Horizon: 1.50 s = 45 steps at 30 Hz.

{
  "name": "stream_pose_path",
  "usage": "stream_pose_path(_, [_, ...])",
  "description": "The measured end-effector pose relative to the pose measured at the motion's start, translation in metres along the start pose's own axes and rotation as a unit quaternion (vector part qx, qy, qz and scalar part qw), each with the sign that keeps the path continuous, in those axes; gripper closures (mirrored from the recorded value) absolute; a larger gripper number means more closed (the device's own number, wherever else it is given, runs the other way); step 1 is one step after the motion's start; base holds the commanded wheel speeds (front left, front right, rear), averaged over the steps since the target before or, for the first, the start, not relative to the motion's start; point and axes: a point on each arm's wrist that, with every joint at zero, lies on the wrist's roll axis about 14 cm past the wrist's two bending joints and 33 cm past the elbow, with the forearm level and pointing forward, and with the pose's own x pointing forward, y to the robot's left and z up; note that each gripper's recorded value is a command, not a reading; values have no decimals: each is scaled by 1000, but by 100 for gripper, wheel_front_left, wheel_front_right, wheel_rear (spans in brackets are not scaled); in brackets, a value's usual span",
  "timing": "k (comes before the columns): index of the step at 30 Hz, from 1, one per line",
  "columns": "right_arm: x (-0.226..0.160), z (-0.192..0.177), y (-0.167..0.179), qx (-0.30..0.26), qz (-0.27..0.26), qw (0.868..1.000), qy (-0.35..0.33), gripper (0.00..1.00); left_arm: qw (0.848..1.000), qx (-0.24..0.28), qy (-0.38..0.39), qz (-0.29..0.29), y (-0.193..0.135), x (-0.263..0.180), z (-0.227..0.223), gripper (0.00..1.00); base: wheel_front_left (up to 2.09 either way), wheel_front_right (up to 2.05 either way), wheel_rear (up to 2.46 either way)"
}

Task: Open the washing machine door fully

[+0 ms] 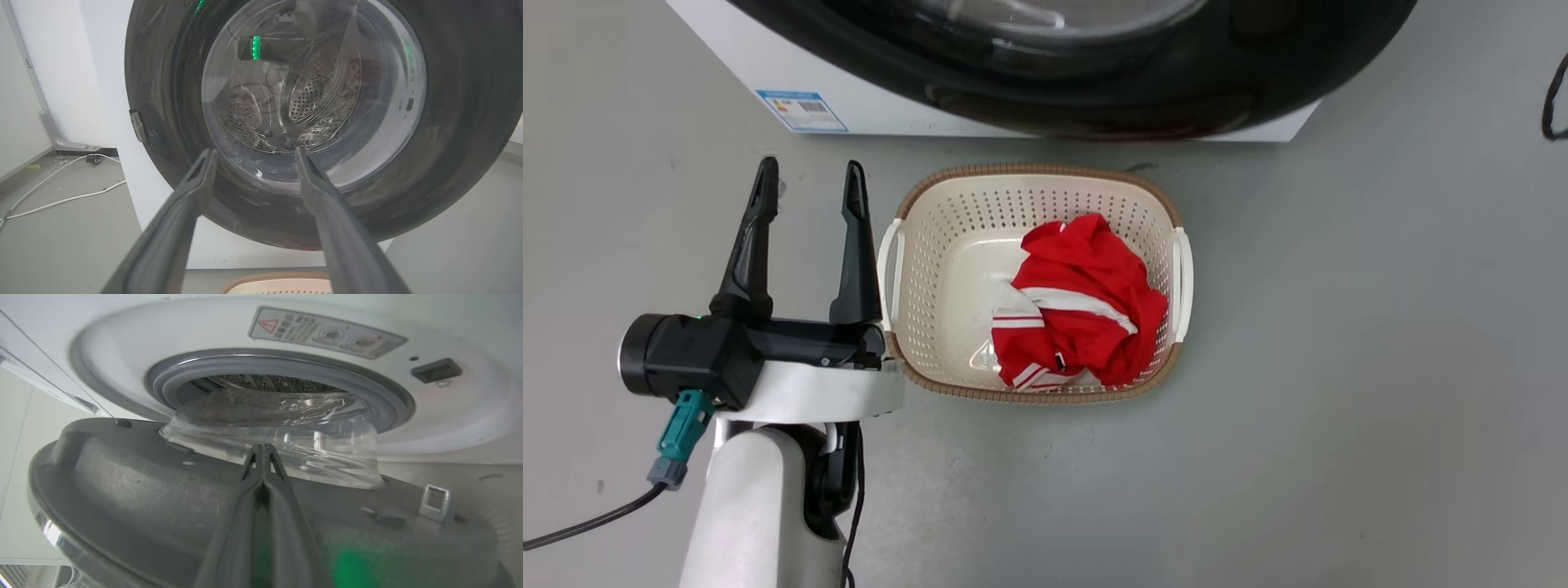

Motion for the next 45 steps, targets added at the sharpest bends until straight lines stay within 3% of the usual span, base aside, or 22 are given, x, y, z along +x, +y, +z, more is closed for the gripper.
stream_pose_path(8, [-16,-60,17,-6,18,995,95,100,1000,2,-6,0,-3,-16,17,0,0,0,0])
stream_pose_path(22, [-54,-170,75,-27,101,968,229,100,1000,3,-16,0,-7,-55,43,0,0,0,0])
stream_pose_path(31, [-65,-218,103,-38,148,950,272,100,1000,3,-22,0,-8,-67,52,0,0,0,0])
stream_pose_path(45, [-80,-259,119,-25,192,936,295,100,1000,1,-22,0,-11,-73,53,0,0,0,0])
